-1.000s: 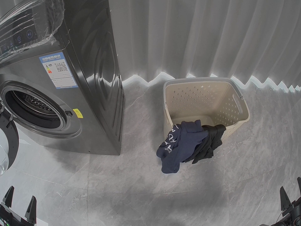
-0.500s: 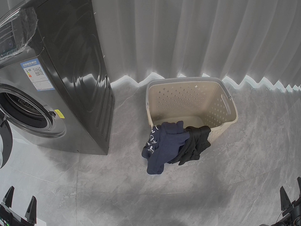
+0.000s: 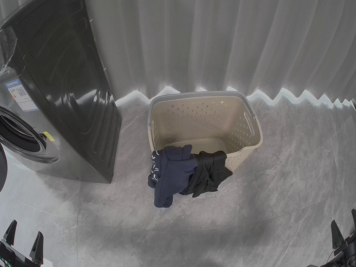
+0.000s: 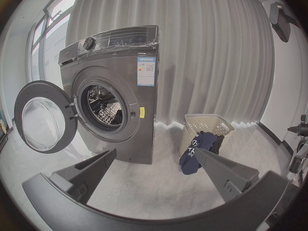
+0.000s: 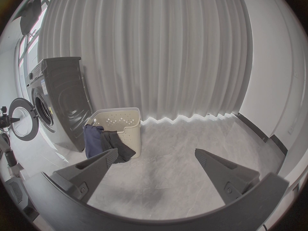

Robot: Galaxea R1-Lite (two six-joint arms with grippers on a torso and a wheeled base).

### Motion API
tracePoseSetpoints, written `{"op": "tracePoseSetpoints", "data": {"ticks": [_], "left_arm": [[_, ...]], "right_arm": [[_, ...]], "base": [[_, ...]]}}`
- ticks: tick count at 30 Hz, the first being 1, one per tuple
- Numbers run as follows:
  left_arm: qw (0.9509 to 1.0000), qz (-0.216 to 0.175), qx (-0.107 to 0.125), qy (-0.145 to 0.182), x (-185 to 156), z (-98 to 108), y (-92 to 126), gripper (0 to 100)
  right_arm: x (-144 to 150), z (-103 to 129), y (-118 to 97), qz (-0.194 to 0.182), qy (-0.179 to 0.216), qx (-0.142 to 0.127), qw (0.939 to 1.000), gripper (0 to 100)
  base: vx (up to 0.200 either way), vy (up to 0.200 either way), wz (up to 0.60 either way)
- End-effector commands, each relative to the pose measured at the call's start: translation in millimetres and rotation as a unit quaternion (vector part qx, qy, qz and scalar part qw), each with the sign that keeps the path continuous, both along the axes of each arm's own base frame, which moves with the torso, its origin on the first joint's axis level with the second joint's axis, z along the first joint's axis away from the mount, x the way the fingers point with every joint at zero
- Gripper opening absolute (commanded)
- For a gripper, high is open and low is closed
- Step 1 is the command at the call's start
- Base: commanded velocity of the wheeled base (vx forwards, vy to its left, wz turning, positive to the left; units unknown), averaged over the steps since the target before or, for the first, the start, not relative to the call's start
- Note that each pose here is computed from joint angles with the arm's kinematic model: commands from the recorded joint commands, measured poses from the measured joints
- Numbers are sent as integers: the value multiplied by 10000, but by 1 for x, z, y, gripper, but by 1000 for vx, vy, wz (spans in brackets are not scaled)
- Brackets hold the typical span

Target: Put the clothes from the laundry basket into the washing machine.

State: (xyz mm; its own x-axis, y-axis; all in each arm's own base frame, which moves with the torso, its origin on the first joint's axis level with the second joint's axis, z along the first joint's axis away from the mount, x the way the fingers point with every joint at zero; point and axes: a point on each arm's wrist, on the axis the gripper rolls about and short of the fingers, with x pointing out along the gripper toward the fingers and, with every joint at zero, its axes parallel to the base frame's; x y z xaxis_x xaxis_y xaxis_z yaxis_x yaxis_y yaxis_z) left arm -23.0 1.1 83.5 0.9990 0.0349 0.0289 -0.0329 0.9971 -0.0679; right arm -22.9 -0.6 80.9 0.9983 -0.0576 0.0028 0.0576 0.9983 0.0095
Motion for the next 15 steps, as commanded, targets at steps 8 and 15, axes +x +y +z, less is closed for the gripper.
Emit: {"op": "tracePoseSetpoints", "data": {"ticks": [8, 15], "left_arm": [[10000, 2, -11, -1, 0, -5, 0, 100], [10000, 2, -11, -1, 0, -5, 0, 100]], "right_arm": [[1, -6, 0, 35, 71, -61, 10000, 100], [1, -5, 0, 20, 42, 38, 10000, 100]], "base": [[0, 0, 0], [0, 0, 0]]}}
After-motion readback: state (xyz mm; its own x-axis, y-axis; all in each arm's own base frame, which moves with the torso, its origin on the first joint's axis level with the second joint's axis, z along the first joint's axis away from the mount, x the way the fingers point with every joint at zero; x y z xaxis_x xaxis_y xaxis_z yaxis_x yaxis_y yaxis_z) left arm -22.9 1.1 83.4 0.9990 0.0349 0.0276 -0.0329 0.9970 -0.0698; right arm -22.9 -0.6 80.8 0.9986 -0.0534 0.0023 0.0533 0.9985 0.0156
